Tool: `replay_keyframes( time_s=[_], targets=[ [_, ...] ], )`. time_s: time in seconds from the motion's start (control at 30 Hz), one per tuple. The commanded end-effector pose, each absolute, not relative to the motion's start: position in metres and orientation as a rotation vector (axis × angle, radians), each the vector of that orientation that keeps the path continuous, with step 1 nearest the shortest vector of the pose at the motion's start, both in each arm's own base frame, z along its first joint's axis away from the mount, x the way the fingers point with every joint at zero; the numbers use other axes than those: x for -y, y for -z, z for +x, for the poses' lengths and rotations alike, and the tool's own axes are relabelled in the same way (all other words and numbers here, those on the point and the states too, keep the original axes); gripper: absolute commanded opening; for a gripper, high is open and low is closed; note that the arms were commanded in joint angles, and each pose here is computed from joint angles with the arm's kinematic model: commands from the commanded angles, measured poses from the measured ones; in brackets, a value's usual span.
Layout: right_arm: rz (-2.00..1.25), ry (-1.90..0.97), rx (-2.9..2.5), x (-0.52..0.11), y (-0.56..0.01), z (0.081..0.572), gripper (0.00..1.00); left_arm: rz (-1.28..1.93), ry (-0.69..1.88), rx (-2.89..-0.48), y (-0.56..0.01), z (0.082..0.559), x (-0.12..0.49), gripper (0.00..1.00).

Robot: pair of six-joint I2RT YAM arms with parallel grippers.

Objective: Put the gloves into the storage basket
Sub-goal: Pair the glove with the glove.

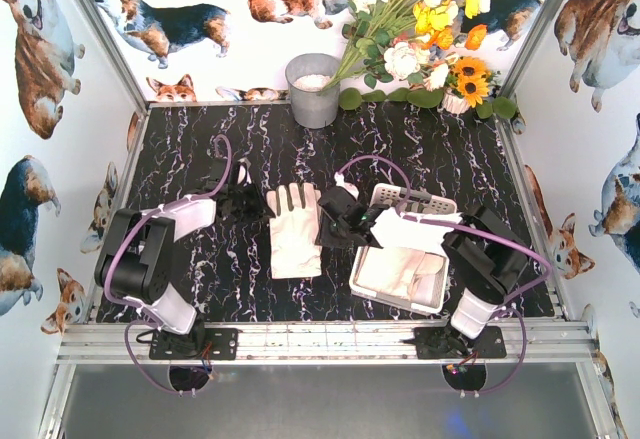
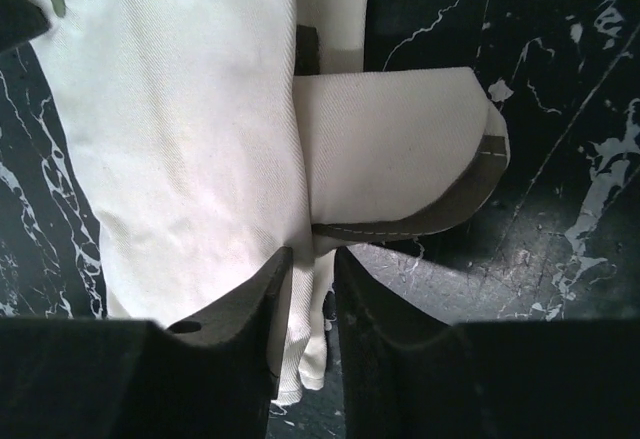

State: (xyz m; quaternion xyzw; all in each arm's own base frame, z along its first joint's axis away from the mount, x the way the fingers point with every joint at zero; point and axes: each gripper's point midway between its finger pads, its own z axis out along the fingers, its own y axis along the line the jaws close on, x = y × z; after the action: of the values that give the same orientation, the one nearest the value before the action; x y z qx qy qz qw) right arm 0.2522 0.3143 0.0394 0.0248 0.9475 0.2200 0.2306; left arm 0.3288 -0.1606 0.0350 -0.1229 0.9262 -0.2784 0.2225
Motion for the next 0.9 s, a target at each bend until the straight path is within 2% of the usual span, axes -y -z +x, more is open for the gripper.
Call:
replay_keyframes(
  time_s=[0.0,0.13,0.23,0.3,0.87],
  targets=[
    [0.060,-0.710,-2.561,-0.334,-0.050,0.260,0.23,-0.299,0.763,-2.536,-0.039,0.340,0.159,0.14],
    [0.036,-0.729,-2.560,-0.339,-0.051,0.261,0.15,-0.279,0.764,-2.542,-0.037,0.339,0.160,0.10],
    [0.033,-0.733,-2.557,-0.339,-0.053,0.261,0.00,-0.263,0.771,-2.540,-0.038,0.340,0.161,0.03],
    [0.031,-0.736,-2.551,-0.338,-0.056,0.260,0.00,-0.251,0.777,-2.531,-0.040,0.340,0.162,0.00],
    [-0.007,-0.808,-2.490,-0.328,-0.082,0.243,0.00,-0.122,0.841,-2.445,-0.068,0.337,0.169,0.00]
  ],
)
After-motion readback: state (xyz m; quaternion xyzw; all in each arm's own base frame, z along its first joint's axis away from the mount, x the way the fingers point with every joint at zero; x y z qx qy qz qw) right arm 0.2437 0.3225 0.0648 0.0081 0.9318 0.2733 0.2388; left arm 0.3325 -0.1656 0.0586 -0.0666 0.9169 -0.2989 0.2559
